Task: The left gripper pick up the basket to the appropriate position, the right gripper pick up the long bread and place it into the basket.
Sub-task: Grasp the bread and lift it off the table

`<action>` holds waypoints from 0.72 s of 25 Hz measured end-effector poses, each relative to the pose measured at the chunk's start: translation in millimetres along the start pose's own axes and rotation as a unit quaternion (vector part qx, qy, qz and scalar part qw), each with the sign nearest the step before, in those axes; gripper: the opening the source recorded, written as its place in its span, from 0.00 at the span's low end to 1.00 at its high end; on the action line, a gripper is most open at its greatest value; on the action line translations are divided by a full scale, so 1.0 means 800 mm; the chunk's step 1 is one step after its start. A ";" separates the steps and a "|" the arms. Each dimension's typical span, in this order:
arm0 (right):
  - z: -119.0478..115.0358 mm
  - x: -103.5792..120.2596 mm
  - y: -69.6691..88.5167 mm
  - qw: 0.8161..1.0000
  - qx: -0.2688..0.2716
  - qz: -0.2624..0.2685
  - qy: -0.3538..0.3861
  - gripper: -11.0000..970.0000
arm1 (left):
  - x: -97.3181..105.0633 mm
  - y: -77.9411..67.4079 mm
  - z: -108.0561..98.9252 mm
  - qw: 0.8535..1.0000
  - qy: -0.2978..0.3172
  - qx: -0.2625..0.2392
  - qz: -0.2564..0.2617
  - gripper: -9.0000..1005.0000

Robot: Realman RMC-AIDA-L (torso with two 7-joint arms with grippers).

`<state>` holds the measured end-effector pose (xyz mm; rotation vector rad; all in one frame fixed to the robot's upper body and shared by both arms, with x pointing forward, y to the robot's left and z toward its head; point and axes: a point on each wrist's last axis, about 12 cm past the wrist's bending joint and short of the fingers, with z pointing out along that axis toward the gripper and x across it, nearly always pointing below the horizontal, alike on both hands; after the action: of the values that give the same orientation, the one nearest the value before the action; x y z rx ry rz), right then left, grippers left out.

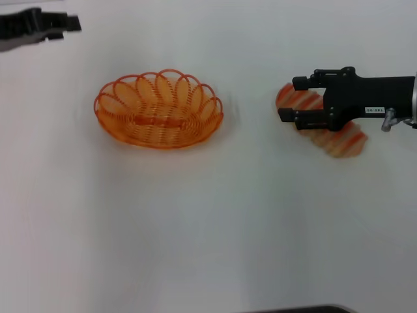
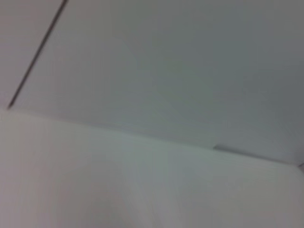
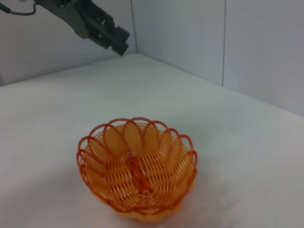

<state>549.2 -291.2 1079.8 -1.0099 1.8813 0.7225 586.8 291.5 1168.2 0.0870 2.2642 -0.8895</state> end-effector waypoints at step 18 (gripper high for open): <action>-0.020 0.000 -0.005 0.996 0.010 0.090 -0.026 0.72 | 0.019 -0.012 -0.003 0.898 0.051 0.125 0.420 0.42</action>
<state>546.3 -305.9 1086.7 -0.8075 1.9466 0.8244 571.0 282.8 1165.5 1.1536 1.8770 -0.6810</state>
